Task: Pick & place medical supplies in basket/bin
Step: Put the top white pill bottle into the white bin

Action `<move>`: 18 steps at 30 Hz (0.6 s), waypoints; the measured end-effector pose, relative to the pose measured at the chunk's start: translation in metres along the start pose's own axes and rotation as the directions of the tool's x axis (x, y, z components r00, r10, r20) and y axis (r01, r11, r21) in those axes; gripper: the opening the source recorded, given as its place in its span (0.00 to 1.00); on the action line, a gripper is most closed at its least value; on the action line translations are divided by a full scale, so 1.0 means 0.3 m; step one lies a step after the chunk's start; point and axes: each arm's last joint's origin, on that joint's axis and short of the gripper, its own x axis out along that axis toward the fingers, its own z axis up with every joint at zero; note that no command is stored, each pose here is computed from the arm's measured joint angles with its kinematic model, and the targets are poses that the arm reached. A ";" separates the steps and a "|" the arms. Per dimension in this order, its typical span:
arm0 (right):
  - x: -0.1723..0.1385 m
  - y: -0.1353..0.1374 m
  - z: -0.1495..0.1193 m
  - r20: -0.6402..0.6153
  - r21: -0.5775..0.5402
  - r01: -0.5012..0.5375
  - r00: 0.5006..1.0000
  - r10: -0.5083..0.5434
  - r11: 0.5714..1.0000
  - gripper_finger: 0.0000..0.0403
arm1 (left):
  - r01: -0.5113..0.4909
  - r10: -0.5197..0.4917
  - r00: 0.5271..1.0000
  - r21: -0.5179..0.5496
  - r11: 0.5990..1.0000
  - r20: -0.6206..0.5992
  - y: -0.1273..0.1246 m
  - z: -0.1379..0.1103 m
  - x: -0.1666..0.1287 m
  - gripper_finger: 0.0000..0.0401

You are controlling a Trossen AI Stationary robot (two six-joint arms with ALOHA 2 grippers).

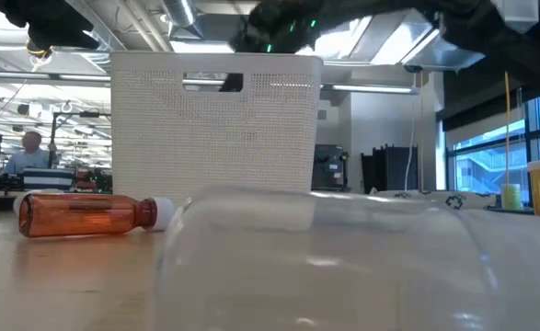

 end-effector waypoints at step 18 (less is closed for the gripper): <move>0.253 -0.060 -0.232 -0.344 -0.154 -0.009 0.938 -0.045 0.988 0.47 | -0.013 0.013 1.000 0.000 1.000 0.008 0.001 0.001 0.000 0.59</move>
